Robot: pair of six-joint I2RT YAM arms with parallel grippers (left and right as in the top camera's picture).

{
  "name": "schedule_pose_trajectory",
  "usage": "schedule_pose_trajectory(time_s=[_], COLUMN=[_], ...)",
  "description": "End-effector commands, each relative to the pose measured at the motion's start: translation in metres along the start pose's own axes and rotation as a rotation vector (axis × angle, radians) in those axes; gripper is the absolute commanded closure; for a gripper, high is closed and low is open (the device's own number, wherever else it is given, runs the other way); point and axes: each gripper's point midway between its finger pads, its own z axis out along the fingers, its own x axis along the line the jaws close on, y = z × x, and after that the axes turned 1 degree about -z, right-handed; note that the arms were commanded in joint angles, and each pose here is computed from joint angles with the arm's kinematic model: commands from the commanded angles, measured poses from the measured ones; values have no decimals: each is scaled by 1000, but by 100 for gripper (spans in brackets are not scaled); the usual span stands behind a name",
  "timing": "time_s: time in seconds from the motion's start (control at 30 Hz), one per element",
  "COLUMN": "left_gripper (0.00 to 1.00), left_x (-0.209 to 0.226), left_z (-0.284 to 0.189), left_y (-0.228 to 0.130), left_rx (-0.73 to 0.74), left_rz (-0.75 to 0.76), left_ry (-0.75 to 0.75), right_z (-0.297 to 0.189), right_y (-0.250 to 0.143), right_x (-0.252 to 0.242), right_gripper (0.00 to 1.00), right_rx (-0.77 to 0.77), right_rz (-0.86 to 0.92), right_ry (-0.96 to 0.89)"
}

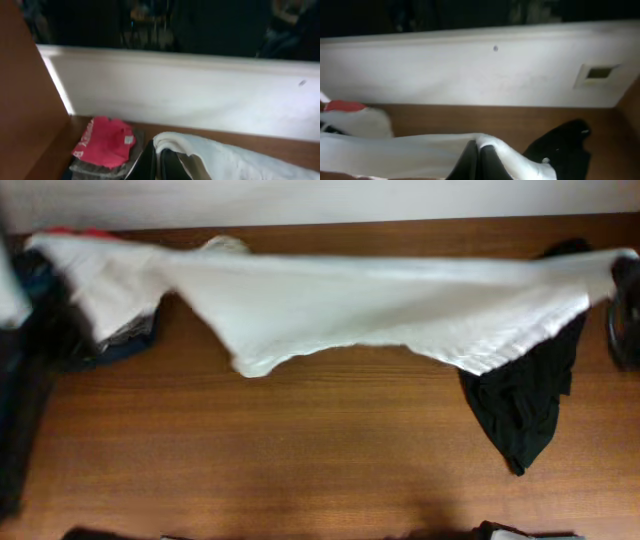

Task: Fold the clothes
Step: 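Lift the T-shirt with both grippers and stretch it apart, laying it flat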

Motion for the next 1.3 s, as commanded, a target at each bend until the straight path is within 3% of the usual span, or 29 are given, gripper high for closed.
schedule_pose_trajectory(time_s=[0.0, 0.23, 0.47, 0.87, 1.27], left_gripper=[99, 99, 99, 99, 99], left_x=[11, 23, 16, 1, -6], left_z=[-18, -52, -21, 89, 191], left_y=[4, 11, 1, -55, -121], left_rx=[-35, -99, -24, 256, 488], left_rz=[8, -16, 34, 159, 242], left_ry=[26, 19, 47, 173, 250], right_z=[-44, -104, -75, 41, 216], right_y=[4, -1, -27, -68, -159], right_x=[1, 15, 3, -36, -69], right_gripper=[96, 96, 96, 96, 96], right_rx=[-82, -192, -36, 309, 661], right_rz=[-42, -62, -4, 108, 148], right_ry=[-118, -211, -198, -91, 108])
